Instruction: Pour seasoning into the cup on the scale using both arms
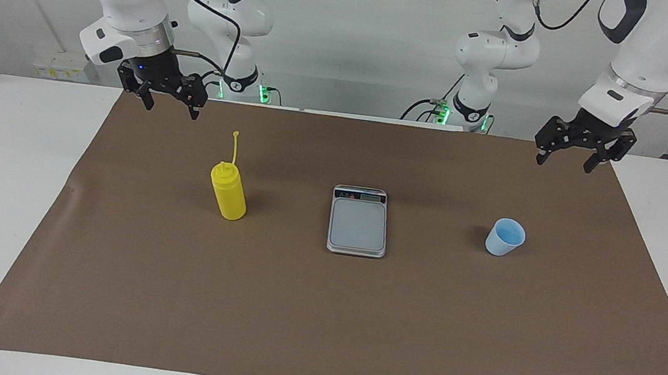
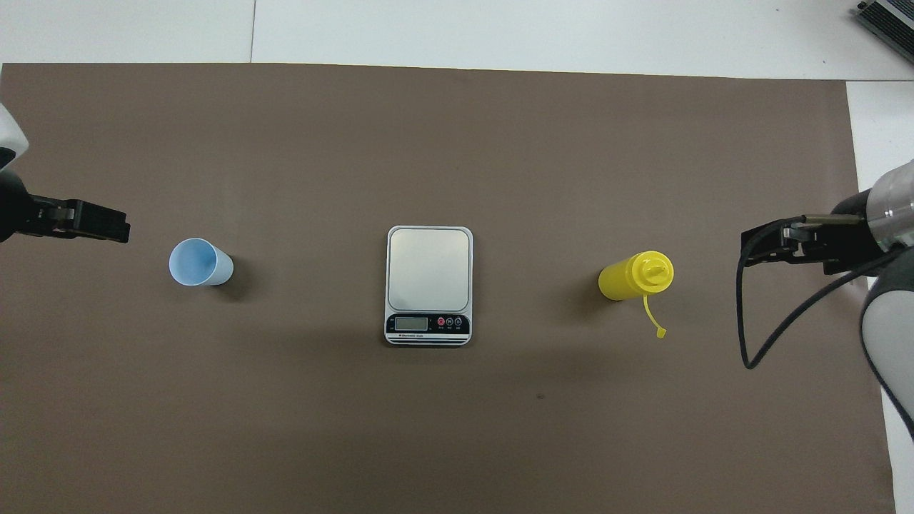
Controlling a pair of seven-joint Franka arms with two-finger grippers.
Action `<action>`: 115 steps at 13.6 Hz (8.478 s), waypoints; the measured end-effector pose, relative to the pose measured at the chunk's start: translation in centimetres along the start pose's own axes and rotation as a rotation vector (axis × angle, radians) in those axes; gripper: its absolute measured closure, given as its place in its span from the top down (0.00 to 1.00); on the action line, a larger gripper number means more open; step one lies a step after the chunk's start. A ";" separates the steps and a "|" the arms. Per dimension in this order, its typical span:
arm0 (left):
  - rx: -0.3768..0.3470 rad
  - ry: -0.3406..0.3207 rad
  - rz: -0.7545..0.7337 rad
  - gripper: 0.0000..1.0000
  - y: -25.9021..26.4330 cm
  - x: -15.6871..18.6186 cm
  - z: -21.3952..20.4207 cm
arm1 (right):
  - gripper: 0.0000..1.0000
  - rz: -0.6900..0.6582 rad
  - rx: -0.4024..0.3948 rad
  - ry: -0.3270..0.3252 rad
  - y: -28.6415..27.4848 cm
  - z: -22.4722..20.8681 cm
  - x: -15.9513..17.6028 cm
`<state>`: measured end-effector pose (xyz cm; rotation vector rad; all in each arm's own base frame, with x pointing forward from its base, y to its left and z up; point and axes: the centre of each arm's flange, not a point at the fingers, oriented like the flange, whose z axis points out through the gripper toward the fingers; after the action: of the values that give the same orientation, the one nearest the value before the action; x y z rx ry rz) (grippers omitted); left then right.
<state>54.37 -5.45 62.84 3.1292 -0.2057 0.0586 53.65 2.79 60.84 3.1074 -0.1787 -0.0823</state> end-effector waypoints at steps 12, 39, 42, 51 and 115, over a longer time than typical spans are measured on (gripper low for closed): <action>0.006 0.042 -0.056 1.00 -3.0 0.1 11.1 | 1.00 0.000 0.000 -0.002 0.0 0.1 0.0; -0.030 0.000 -0.208 0.03 -4.7 0.7 27.0 | 1.00 -0.002 -0.002 -0.011 -0.1 0.5 -0.1; -0.034 0.005 -0.186 0.03 -3.7 2.7 23.1 | 1.00 -0.002 -0.002 -0.011 -0.1 0.5 -0.1; -0.082 0.015 -0.195 0.03 9.4 6.0 13.0 | 1.00 -0.002 -0.003 -0.015 -0.1 0.7 -0.2; 0.027 -0.010 0.053 1.00 1.7 0.1 3.4 | 1.00 -1.207 0.484 0.623 10.1 25.8 -2.3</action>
<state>54.35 -7.14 59.40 3.1515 -0.2905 0.0464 48.79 -7.66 35.53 2.8847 1.8442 0.9832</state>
